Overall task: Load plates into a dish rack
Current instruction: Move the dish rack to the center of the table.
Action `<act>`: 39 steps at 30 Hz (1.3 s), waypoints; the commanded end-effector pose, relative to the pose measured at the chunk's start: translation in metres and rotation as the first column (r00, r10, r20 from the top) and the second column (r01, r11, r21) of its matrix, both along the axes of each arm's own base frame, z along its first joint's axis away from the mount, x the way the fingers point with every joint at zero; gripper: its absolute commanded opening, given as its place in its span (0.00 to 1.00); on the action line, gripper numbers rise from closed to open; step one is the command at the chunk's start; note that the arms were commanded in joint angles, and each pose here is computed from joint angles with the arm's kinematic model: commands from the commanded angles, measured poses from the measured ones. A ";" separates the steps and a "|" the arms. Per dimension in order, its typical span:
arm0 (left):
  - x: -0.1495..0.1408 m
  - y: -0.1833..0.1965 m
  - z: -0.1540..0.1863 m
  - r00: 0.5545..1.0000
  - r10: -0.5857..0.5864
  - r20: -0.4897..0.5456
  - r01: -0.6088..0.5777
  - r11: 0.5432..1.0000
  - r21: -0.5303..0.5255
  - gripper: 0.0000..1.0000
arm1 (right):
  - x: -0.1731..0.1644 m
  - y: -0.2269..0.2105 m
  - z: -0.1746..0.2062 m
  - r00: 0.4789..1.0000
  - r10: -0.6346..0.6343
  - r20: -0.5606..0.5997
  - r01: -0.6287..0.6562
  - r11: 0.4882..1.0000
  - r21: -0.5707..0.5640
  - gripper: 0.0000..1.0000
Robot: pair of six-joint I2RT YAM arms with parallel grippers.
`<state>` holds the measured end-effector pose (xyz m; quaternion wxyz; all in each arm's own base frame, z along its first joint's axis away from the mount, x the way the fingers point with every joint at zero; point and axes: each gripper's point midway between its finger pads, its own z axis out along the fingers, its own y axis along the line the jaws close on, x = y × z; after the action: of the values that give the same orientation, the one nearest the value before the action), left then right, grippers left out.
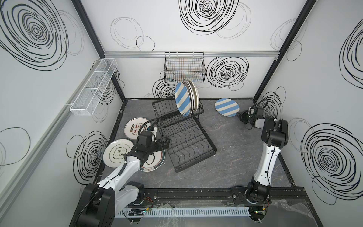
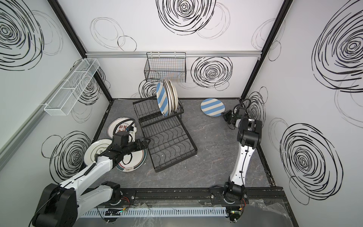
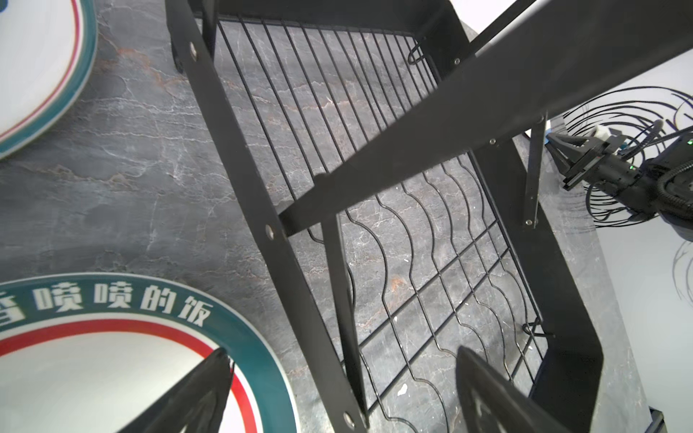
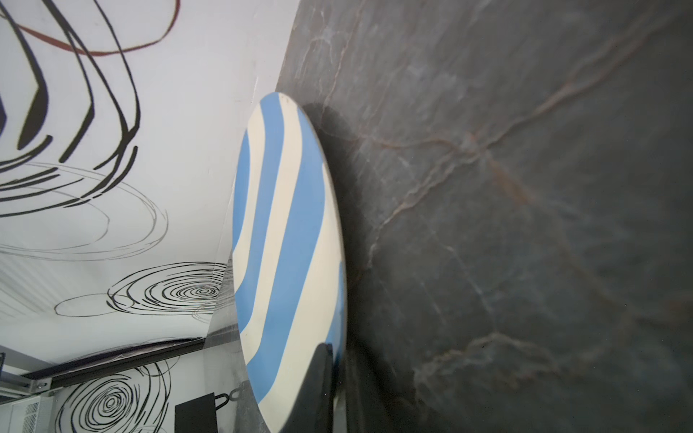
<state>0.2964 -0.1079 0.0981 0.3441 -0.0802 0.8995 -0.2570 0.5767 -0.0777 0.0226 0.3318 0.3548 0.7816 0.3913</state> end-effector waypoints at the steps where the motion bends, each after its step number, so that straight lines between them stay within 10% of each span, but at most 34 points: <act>1: 0.016 0.000 0.021 0.997 0.003 0.077 -0.002 1.000 -0.005 0.96 | -0.015 -0.002 -0.038 0.993 -0.033 -0.115 0.039 0.998 0.047 0.04; 19: 0.027 -0.027 0.017 0.993 -0.071 0.097 0.070 0.998 0.005 0.96 | -0.072 0.019 0.040 1.000 0.002 -0.009 -0.002 1.000 0.019 0.00; 39: 0.019 -0.072 0.000 0.978 -0.194 0.078 0.190 0.980 0.054 0.96 | -0.162 0.073 0.141 0.997 0.046 0.061 -0.023 0.940 -0.340 0.00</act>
<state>0.3122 -0.1588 0.0845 0.3341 -0.0203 0.9087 -0.2493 0.4250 -0.0029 0.1460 0.3805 0.2815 0.8242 0.3111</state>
